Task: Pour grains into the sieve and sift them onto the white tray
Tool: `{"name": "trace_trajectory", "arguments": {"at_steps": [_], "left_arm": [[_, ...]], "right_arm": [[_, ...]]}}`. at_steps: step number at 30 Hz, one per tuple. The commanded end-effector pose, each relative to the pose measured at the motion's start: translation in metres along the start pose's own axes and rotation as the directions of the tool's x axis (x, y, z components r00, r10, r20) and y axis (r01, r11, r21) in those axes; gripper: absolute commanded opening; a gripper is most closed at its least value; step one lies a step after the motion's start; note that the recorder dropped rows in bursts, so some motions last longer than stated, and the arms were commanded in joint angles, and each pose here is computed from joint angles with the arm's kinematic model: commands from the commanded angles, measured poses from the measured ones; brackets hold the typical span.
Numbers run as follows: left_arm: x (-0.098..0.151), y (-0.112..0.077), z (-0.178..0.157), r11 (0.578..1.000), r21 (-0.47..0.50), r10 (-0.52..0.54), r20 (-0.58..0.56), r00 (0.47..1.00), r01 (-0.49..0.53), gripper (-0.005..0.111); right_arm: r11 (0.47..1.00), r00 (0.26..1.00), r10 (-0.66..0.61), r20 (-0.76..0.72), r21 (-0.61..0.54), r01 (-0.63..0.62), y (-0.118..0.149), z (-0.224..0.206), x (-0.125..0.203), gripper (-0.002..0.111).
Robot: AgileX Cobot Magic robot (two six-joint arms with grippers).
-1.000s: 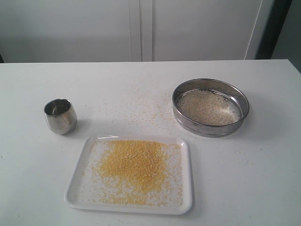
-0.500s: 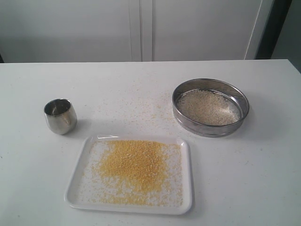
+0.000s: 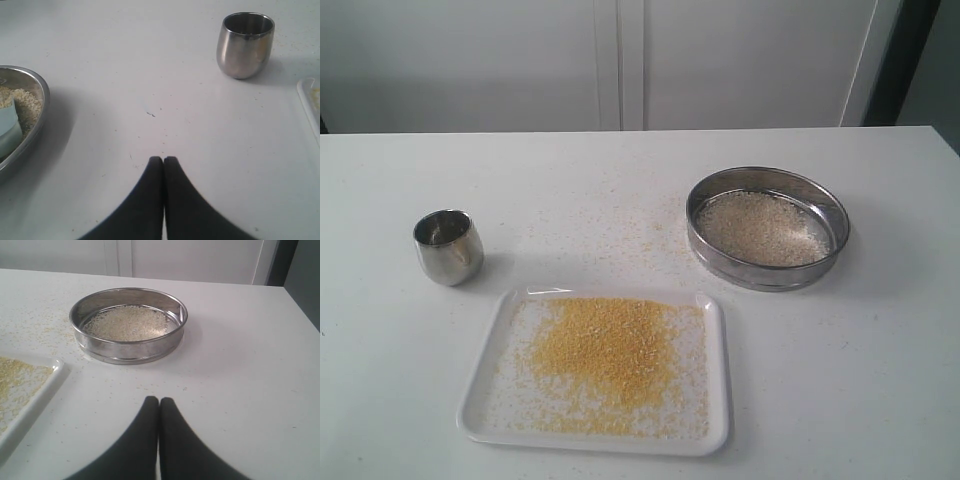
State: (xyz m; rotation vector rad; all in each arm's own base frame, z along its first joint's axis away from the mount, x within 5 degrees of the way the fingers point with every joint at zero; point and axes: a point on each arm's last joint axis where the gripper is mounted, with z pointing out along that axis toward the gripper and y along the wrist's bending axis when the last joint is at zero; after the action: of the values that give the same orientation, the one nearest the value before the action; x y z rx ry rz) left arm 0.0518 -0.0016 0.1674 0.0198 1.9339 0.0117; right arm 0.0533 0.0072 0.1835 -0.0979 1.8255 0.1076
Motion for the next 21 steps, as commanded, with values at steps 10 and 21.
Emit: {"name": "trace_trajectory", "arguments": {"at_steps": [10,21], "left_arm": [[0.0009,-0.0002,0.0002,1.000,0.001,-0.007,0.003,1.000,0.007,0.000],[0.0009,-0.0002,0.0002,1.000,0.001,-0.007,0.003,1.000,0.007,0.000]], "right_arm": [[1.000,1.000,-0.002,0.008,0.006,0.002,-0.0004,0.0000,0.0006,0.000],[1.000,1.000,-0.002,0.008,0.006,0.002,-0.0004,0.0000,0.0006,0.000]]}}
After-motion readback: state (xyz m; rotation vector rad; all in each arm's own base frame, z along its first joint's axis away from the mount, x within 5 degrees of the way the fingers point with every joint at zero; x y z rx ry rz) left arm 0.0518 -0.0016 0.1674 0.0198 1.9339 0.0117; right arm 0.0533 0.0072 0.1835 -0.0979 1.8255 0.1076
